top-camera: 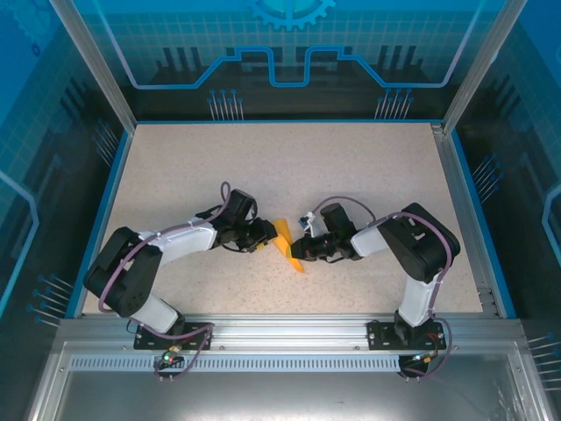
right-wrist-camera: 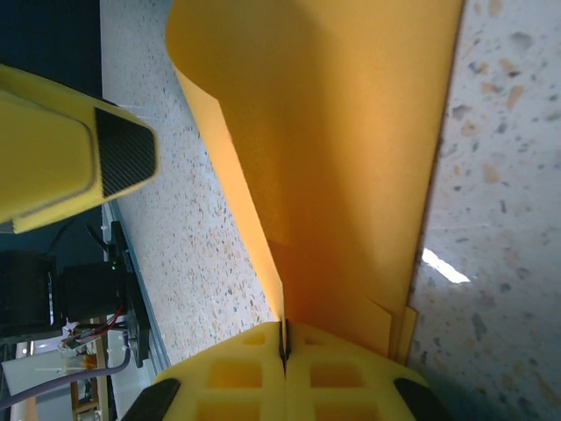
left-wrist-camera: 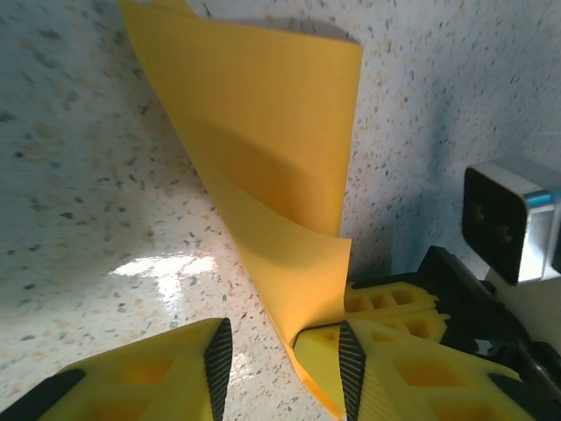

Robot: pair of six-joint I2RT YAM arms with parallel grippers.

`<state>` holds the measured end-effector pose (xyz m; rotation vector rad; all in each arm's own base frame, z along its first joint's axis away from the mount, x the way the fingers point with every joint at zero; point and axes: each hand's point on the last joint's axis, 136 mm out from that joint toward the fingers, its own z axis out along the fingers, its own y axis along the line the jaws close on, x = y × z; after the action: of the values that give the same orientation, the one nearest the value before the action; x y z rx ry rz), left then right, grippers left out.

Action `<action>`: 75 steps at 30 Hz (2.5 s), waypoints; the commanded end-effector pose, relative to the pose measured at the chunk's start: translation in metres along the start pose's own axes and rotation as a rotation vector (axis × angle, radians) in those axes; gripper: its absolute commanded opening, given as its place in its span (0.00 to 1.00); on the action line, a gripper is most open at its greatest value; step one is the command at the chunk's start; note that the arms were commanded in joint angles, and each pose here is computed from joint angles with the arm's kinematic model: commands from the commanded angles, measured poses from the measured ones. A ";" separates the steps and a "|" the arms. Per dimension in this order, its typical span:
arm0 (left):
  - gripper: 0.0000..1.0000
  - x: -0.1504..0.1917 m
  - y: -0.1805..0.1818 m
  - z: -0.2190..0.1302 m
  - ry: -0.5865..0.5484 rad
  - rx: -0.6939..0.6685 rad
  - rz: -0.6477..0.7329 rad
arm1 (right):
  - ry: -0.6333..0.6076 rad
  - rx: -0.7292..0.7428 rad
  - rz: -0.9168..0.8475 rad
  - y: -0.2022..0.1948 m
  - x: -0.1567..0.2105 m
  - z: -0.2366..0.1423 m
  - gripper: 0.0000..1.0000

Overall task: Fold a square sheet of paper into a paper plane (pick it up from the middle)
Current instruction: Fold the wing for the fifth time at the center of the table.

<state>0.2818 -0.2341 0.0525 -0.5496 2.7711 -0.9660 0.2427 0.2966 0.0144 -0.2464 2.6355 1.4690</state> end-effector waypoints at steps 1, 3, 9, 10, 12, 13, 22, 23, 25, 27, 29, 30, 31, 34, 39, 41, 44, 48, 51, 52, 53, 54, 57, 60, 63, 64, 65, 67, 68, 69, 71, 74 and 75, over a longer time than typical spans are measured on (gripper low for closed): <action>0.41 -0.003 -0.020 0.004 0.006 0.043 0.029 | -0.021 0.196 0.117 -0.054 0.017 -0.003 0.00; 0.41 -0.003 -0.020 0.007 0.006 0.050 0.018 | -0.028 0.199 0.122 -0.054 0.018 -0.004 0.00; 0.41 -0.005 -0.020 0.008 -0.002 0.055 -0.008 | -0.086 0.198 0.042 -0.040 0.010 -0.012 0.00; 0.41 -0.005 -0.021 0.008 -0.002 0.058 -0.011 | -0.092 0.200 0.019 -0.035 0.010 -0.013 0.00; 0.41 -0.004 -0.021 0.008 -0.001 0.062 -0.021 | -0.096 0.198 -0.054 -0.023 0.010 -0.013 0.00; 0.41 -0.004 -0.021 0.008 -0.001 0.065 -0.024 | -0.100 0.209 -0.092 -0.019 0.010 -0.014 0.00; 0.42 -0.008 -0.026 0.000 -0.039 0.088 -0.060 | -0.225 0.320 -0.216 -0.014 0.007 -0.023 0.00; 0.42 -0.008 -0.027 0.000 -0.040 0.094 -0.062 | -0.229 0.313 -0.213 -0.013 0.007 -0.022 0.00; 0.42 -0.009 -0.029 -0.002 -0.042 0.097 -0.058 | -0.219 0.308 -0.200 -0.014 0.009 -0.021 0.00; 0.42 -0.008 -0.029 -0.002 -0.039 0.097 -0.055 | -0.214 0.308 -0.188 -0.017 0.011 -0.021 0.00; 0.42 -0.008 -0.029 -0.002 -0.036 0.100 -0.055 | -0.199 0.288 -0.176 -0.017 0.014 -0.019 0.00; 0.42 -0.007 -0.029 -0.002 -0.036 0.101 -0.054 | -0.191 0.279 -0.162 -0.019 0.016 -0.019 0.00; 0.42 -0.008 -0.029 -0.003 -0.038 0.103 -0.054 | -0.184 0.260 -0.147 -0.019 0.017 -0.017 0.00; 0.42 -0.007 -0.030 -0.003 -0.036 0.106 -0.040 | -0.127 0.179 -0.094 -0.017 0.018 -0.012 0.00; 0.42 -0.006 -0.028 -0.002 -0.030 0.097 -0.025 | -0.067 0.081 -0.091 -0.004 0.017 -0.009 0.00; 0.41 -0.006 -0.028 -0.002 -0.029 0.098 -0.017 | -0.054 0.076 -0.082 -0.005 0.017 -0.008 0.00; 0.41 -0.005 -0.028 -0.003 -0.030 0.099 -0.007 | -0.041 0.078 -0.058 -0.009 0.017 -0.008 0.00; 0.41 -0.004 -0.025 -0.001 -0.029 0.093 -0.008 | -0.037 0.096 -0.018 -0.019 0.018 -0.007 0.00; 0.41 -0.004 -0.024 0.000 -0.028 0.093 -0.005 | -0.025 0.085 0.016 -0.024 0.019 -0.006 0.00; 0.41 -0.004 -0.024 0.000 -0.026 0.093 -0.002 | -0.021 0.089 0.026 -0.025 0.019 -0.005 0.00; 0.41 -0.004 -0.024 0.000 -0.026 0.094 0.000 | -0.014 0.100 0.036 -0.029 0.020 -0.005 0.00; 0.40 -0.003 -0.024 0.001 -0.024 0.098 0.003 | -0.005 0.110 0.043 -0.031 0.020 -0.004 0.00; 0.40 0.000 -0.027 0.003 -0.014 0.125 0.016 | 0.018 0.132 0.068 -0.038 0.024 -0.002 0.00; 0.40 0.005 -0.031 0.006 0.001 0.150 0.034 | 0.030 0.148 0.082 -0.042 0.026 -0.001 0.00; 0.41 0.011 -0.039 0.007 0.004 0.174 0.067 | 0.034 0.154 0.100 -0.044 0.027 0.000 0.00; 0.41 0.011 -0.041 0.008 0.003 0.178 0.074 | 0.035 0.159 0.107 -0.045 0.027 0.000 0.00; 0.41 0.013 -0.044 0.009 0.002 0.186 0.083 | 0.036 0.164 0.114 -0.046 0.027 0.000 0.00; 0.41 0.013 -0.047 0.009 -0.003 0.193 0.091 | 0.036 0.169 0.125 -0.048 0.028 0.000 0.00; 0.41 0.013 -0.047 0.010 -0.006 0.192 0.093 | 0.036 0.167 0.126 -0.048 0.028 0.000 0.00; 0.41 0.012 -0.047 0.011 -0.008 0.193 0.094 | 0.037 0.166 0.128 -0.048 0.028 0.000 0.00; 0.41 0.011 -0.047 0.014 -0.005 0.195 0.097 | 0.036 0.173 0.134 -0.049 0.029 -0.001 0.00; 0.41 0.012 -0.046 0.021 0.005 0.191 0.093 | 0.035 0.177 0.134 -0.049 0.029 -0.001 0.00; 0.41 0.011 -0.045 0.023 0.008 0.187 0.090 | 0.035 0.178 0.137 -0.049 0.028 -0.001 0.00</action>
<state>0.2913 -0.2777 0.0669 -0.4330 2.6395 -1.1699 0.2382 0.2867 0.0144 -0.1977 2.6558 1.4469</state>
